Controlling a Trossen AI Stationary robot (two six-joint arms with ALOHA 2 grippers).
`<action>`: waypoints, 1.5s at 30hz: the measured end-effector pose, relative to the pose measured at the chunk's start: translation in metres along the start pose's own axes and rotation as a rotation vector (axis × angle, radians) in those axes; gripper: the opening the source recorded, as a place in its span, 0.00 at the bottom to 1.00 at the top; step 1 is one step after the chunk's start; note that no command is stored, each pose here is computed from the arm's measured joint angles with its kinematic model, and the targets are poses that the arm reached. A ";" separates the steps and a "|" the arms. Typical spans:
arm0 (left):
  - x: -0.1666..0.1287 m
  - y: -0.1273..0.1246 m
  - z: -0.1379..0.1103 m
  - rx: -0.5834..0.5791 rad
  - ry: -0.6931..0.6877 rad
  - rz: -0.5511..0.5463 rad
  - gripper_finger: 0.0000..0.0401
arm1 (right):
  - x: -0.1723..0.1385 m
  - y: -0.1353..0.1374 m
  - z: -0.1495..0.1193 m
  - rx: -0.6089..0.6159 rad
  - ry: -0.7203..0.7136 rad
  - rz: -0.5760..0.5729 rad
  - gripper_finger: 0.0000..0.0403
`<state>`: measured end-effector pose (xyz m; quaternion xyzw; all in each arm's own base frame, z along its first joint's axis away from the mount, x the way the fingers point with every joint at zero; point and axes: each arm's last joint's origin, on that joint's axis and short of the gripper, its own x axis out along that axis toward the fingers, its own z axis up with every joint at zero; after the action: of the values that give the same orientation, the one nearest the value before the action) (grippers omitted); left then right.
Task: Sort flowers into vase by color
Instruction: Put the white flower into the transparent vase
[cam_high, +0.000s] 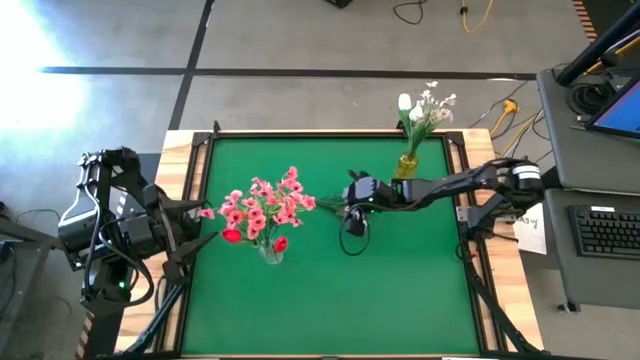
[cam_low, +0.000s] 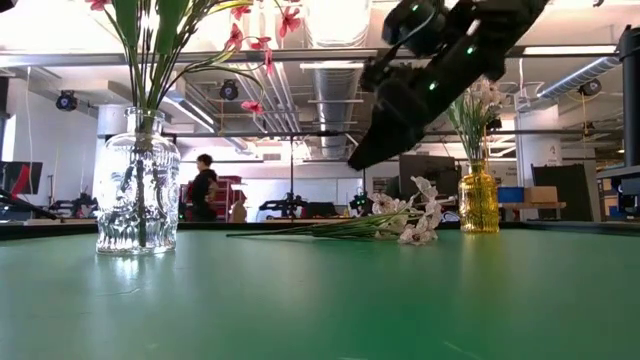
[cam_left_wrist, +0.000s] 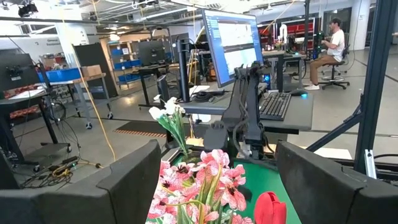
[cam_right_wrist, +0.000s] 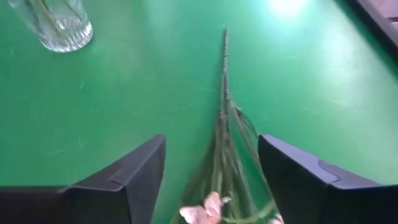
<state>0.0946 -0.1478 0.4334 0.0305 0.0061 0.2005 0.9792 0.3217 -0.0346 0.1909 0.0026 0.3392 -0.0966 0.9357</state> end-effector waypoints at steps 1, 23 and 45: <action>0.000 0.000 0.000 0.000 0.000 0.000 0.74 | 0.006 0.001 -0.002 0.001 0.006 0.000 0.64; 0.000 0.000 0.000 -0.001 0.000 0.000 0.74 | 0.081 -0.022 -0.025 0.008 0.180 -0.015 0.75; 0.002 0.000 0.002 0.017 0.001 0.013 0.74 | 0.052 -0.024 -0.005 0.095 0.151 -0.014 0.05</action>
<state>0.0966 -0.1465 0.4350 0.0386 0.0082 0.2068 0.9776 0.3536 -0.0672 0.1555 0.0519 0.4037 -0.1187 0.9057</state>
